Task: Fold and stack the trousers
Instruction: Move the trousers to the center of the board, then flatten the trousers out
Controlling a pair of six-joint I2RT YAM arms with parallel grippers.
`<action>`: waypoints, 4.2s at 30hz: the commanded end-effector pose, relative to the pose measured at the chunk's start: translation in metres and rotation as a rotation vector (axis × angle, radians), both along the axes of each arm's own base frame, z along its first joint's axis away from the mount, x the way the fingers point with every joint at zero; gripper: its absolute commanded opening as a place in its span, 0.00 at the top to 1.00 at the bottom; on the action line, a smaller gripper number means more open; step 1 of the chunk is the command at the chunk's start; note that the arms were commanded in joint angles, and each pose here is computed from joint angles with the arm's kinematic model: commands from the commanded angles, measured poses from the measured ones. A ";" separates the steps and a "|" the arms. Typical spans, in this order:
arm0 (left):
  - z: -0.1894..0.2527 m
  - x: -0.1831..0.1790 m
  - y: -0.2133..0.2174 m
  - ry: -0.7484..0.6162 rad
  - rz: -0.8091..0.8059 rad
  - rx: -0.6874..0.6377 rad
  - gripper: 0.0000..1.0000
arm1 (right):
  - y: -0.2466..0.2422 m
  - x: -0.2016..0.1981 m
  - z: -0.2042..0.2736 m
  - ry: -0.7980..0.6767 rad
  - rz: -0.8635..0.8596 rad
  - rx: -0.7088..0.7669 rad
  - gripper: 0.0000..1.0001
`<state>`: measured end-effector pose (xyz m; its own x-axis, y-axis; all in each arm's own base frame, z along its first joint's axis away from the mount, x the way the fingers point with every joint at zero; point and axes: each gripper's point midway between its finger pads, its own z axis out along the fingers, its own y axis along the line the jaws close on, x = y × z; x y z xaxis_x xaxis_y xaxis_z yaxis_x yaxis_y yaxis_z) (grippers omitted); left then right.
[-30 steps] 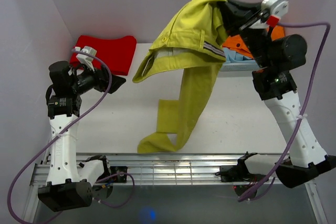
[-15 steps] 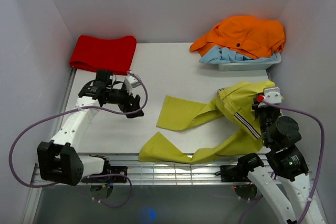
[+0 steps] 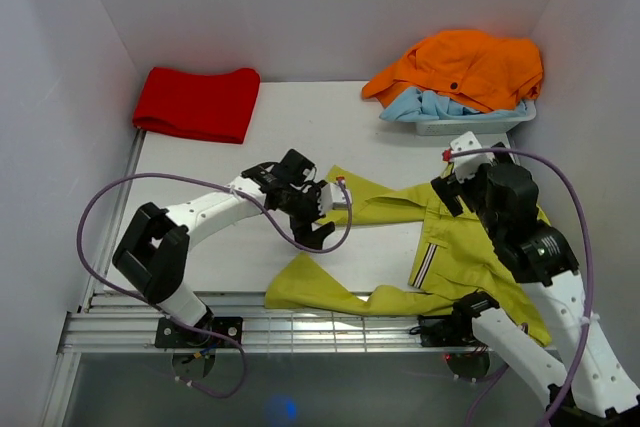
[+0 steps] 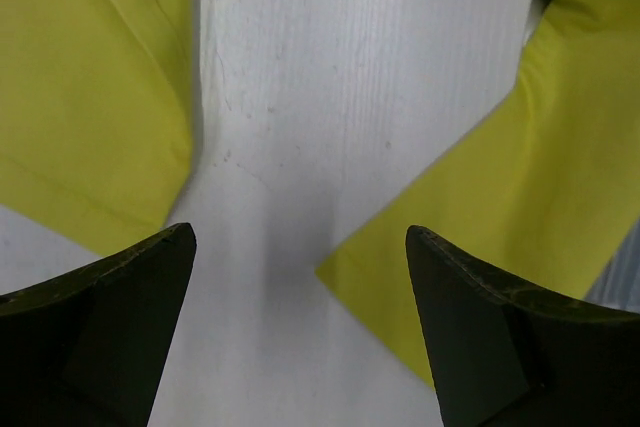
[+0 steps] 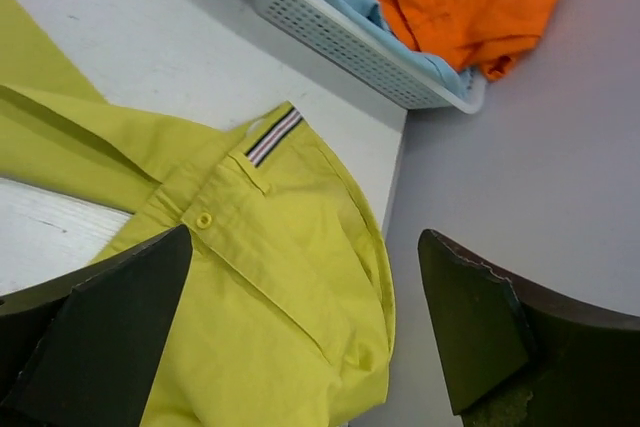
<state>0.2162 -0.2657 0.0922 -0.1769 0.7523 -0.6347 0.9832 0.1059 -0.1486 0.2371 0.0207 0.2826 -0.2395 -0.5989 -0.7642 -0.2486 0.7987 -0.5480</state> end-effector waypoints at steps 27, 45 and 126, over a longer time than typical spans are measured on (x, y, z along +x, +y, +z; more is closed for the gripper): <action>-0.084 0.116 0.167 -0.161 0.429 0.314 1.00 | 0.012 0.031 -0.100 0.808 0.146 0.477 0.38; -0.091 0.066 0.264 0.229 0.907 0.372 1.00 | 0.196 -0.011 -0.182 0.885 0.497 0.211 0.46; -0.047 -0.028 0.034 -0.180 -0.204 0.091 0.12 | -0.236 0.082 -0.093 0.444 -0.263 -0.017 0.92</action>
